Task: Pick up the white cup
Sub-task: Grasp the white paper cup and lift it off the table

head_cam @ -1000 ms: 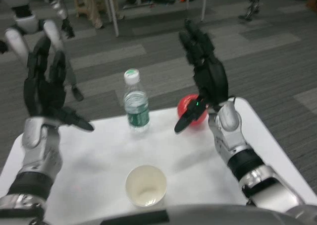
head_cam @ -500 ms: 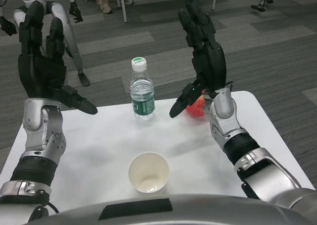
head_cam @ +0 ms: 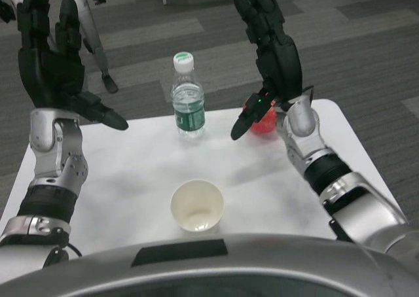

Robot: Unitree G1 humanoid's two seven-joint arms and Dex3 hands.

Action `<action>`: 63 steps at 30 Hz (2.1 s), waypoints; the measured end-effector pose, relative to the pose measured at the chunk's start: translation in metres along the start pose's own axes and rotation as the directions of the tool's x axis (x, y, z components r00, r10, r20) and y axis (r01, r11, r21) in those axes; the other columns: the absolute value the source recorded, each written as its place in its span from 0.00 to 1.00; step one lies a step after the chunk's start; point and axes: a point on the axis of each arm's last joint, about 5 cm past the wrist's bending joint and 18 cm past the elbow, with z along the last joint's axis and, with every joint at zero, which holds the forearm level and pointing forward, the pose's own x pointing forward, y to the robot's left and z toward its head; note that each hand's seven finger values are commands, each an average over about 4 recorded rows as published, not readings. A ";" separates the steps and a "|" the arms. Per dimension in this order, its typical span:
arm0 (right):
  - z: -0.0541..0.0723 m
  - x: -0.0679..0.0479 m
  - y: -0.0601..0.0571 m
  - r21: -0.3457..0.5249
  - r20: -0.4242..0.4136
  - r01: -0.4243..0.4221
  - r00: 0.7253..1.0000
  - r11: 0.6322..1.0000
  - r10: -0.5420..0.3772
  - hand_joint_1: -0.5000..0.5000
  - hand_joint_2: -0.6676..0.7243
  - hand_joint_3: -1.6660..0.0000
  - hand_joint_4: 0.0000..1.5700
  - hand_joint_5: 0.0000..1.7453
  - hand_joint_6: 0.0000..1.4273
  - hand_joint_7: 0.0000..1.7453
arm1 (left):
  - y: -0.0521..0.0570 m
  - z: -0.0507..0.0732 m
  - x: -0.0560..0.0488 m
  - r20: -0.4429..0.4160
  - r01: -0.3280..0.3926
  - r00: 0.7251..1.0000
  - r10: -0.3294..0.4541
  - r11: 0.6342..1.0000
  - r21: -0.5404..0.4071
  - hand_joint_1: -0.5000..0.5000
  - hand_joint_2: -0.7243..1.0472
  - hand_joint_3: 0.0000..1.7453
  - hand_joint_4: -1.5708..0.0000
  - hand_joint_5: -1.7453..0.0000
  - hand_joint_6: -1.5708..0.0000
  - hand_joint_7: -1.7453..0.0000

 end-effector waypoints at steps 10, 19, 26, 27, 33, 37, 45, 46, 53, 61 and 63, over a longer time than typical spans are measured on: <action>0.002 -0.016 -0.020 -0.079 -0.134 -0.161 0.980 0.984 0.149 0.04 0.91 1.00 0.01 0.17 0.00 0.08 | 0.002 -0.002 -0.002 -0.027 -0.008 1.000 0.008 1.000 0.001 0.11 0.05 0.05 1.00 0.88 1.00 0.79; 0.003 -0.042 -0.021 -0.054 -0.267 -0.324 0.916 0.944 0.299 0.04 0.91 0.98 0.00 0.17 0.00 0.09 | 0.003 -0.004 -0.003 -0.051 -0.013 0.999 0.013 1.000 0.001 0.11 0.05 0.05 1.00 0.88 1.00 0.80; 0.002 -0.062 -0.015 0.011 -0.349 -0.437 0.842 0.900 0.413 0.05 0.94 0.95 0.02 0.17 0.00 0.12 | 0.005 -0.008 -0.005 -0.092 -0.017 0.996 0.017 1.000 0.003 0.11 0.05 0.05 1.00 0.88 1.00 0.77; 0.002 -0.066 -0.013 0.024 -0.362 -0.455 0.826 0.890 0.432 0.06 0.94 0.95 0.02 0.17 0.00 0.12 | 0.005 -0.008 -0.005 -0.097 -0.016 0.995 0.016 1.000 0.004 0.11 0.05 0.05 1.00 0.88 1.00 0.77; 0.000 -0.081 -0.004 0.098 -0.407 -0.536 0.747 0.839 0.525 0.05 0.95 0.95 0.02 0.17 0.00 0.11 | 0.006 -0.009 -0.006 -0.117 -0.008 0.993 0.009 1.000 0.009 0.11 0.05 0.05 1.00 0.88 1.00 0.77; -0.002 -0.083 0.000 0.121 -0.409 -0.555 0.728 0.823 0.551 0.07 0.95 0.95 0.02 0.17 0.00 0.10 | 0.008 -0.010 -0.004 -0.147 0.012 0.989 -0.009 1.000 0.019 0.11 0.05 0.05 1.00 0.88 1.00 0.77; -0.007 -0.086 0.008 0.155 -0.413 -0.571 0.704 0.806 0.578 0.08 0.95 0.95 0.02 0.17 0.00 0.12 | 0.006 -0.016 -0.002 -0.198 0.048 0.979 -0.047 0.999 0.003 0.11 0.05 0.05 1.00 0.88 1.00 0.76; -0.008 -0.086 0.009 0.158 -0.414 -0.573 0.701 0.804 0.581 0.08 0.95 0.95 0.02 0.17 0.00 0.12 | 0.006 -0.016 -0.001 -0.201 0.056 0.978 -0.054 0.998 0.005 0.11 0.05 0.05 1.00 0.88 1.00 0.76; -0.015 -0.086 0.014 0.176 -0.423 -0.593 0.675 0.786 0.604 0.08 0.95 0.95 0.04 0.17 0.00 0.12 | 0.006 -0.015 0.003 -0.209 0.082 0.975 -0.080 0.997 0.001 0.11 0.05 0.05 1.00 0.88 1.00 0.79; -0.021 -0.084 0.022 0.216 -0.423 -0.648 0.612 0.730 0.668 0.08 0.95 0.95 0.03 0.24 0.00 0.12 | 0.006 -0.017 0.004 -0.234 0.105 0.967 -0.104 0.994 -0.011 0.11 0.05 0.05 1.00 0.88 1.00 0.80; -0.022 -0.083 0.025 0.240 -0.422 -0.671 0.578 0.701 0.698 0.08 0.95 0.95 0.01 0.26 0.00 0.12 | 0.006 -0.018 0.004 -0.240 0.111 0.965 -0.110 0.994 -0.012 0.11 0.04 0.05 1.00 0.88 1.00 0.80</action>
